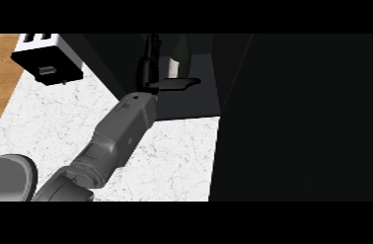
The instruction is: Pick up the wine, place it into the cabinet and close the cabinet
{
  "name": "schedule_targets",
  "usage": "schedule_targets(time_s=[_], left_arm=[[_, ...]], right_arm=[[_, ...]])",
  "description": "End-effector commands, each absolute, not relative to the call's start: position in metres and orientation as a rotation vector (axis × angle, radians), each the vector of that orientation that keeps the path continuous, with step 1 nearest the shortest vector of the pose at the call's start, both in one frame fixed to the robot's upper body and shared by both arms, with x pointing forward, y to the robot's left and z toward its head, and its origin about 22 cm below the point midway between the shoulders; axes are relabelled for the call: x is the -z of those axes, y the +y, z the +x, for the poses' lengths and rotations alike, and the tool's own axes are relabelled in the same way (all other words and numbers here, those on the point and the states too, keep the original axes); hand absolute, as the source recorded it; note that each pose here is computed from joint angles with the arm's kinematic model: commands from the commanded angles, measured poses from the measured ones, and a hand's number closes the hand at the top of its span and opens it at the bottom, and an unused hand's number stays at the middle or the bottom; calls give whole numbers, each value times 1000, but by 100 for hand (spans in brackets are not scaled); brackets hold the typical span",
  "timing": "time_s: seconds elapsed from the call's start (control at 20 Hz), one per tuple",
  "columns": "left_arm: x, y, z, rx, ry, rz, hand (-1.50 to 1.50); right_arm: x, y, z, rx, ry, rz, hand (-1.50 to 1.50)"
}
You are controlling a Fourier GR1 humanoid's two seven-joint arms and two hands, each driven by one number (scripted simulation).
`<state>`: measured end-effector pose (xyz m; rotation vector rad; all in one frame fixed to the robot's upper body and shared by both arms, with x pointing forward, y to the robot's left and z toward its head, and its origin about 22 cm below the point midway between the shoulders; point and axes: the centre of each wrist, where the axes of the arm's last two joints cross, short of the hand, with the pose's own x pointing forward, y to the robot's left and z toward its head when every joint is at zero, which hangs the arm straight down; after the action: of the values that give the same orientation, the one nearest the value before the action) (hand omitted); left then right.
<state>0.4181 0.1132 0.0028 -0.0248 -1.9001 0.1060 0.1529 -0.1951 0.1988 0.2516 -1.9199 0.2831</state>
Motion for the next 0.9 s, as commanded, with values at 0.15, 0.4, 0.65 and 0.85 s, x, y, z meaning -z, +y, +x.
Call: schedule_targets(time_s=[0.15, 0.4, 0.65, 0.85], left_arm=[[19, 124, 407, -202, -1862, -49, -150], [21, 123, 403, -199, -1850, -72, -150], [40, 122, 383, -176, -1845, -92, -150], [34, 99, 368, -160, -1860, -94, -150]], right_arm=[[-206, -194, 154, -285, -1940, 284, -150], [-203, -184, 144, -283, -1910, 281, -150], [-208, -195, 139, -253, -1927, 260, -150], [-205, -200, 147, -248, -1938, 260, -150]])
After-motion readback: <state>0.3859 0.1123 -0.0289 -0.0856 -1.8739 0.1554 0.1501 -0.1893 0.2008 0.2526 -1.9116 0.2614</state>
